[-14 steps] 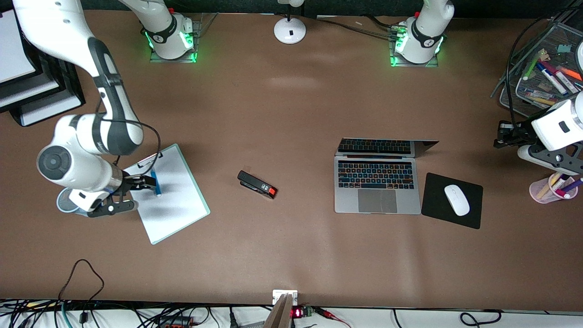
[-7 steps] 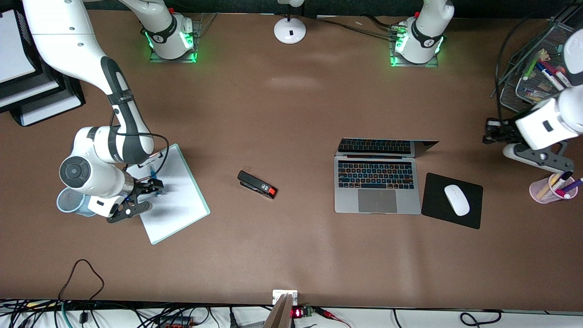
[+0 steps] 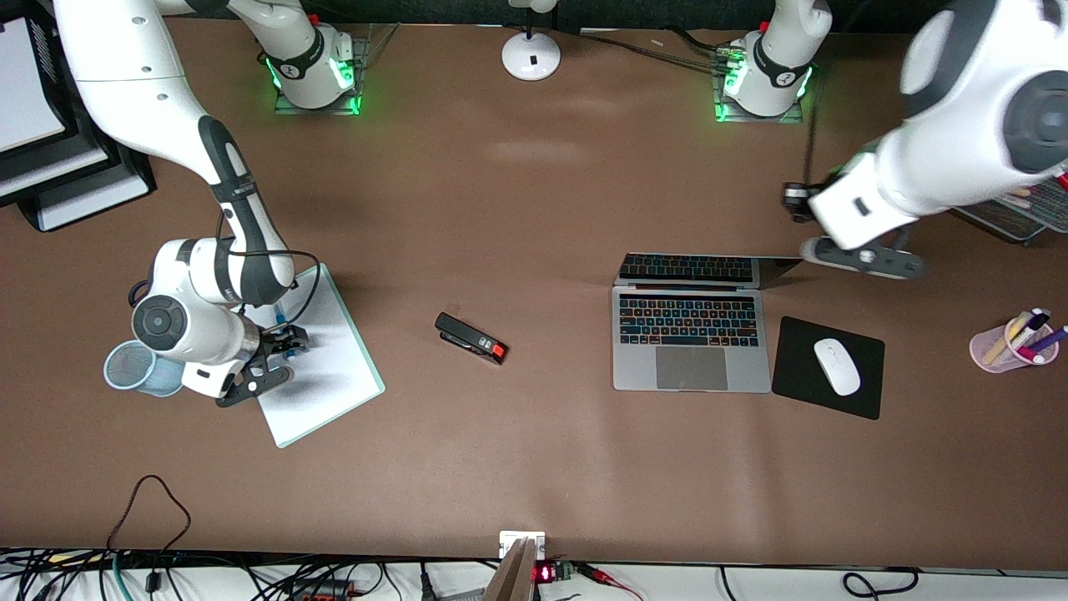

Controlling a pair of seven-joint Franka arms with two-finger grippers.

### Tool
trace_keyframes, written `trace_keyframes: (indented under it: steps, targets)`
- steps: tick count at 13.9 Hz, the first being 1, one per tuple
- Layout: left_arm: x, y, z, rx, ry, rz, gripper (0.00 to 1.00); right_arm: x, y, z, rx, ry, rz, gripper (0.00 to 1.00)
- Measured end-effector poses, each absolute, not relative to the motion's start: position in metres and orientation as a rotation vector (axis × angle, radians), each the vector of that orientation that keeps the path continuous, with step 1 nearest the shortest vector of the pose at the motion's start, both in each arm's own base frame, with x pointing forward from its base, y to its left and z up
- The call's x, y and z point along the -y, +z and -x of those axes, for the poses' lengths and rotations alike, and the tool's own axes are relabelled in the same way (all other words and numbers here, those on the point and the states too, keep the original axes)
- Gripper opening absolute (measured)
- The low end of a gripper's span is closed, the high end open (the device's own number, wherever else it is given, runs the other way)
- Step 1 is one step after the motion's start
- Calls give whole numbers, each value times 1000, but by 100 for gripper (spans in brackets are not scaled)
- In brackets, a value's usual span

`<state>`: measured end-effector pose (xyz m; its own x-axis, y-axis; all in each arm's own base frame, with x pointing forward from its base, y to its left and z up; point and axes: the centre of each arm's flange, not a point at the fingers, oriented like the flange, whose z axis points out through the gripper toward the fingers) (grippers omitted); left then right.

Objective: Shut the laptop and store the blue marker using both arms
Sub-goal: 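Reach the right gripper to the blue marker while the left gripper reaches the laptop, then grasp the blue marker with the right gripper while the left gripper pushes the lid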

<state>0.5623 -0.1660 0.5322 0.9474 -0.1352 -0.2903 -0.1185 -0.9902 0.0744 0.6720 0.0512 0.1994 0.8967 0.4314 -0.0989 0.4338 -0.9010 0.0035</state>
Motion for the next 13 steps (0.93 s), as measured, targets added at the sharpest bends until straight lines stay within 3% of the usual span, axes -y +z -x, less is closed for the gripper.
trace_keyframes:
  steps: [2, 4, 13]
  targets:
    - [199, 517, -552, 174, -484, -3054, 1, -54, 199, -672, -698, -149, -3033, 75]
    - [218, 489, -543, 171, -488, -3060, 1, -54, 199, -672, -699, -150, -3033, 59]
    - [220, 368, -507, 140, -336, -3076, 1, -54, 190, -670, -699, -170, -3033, 56]
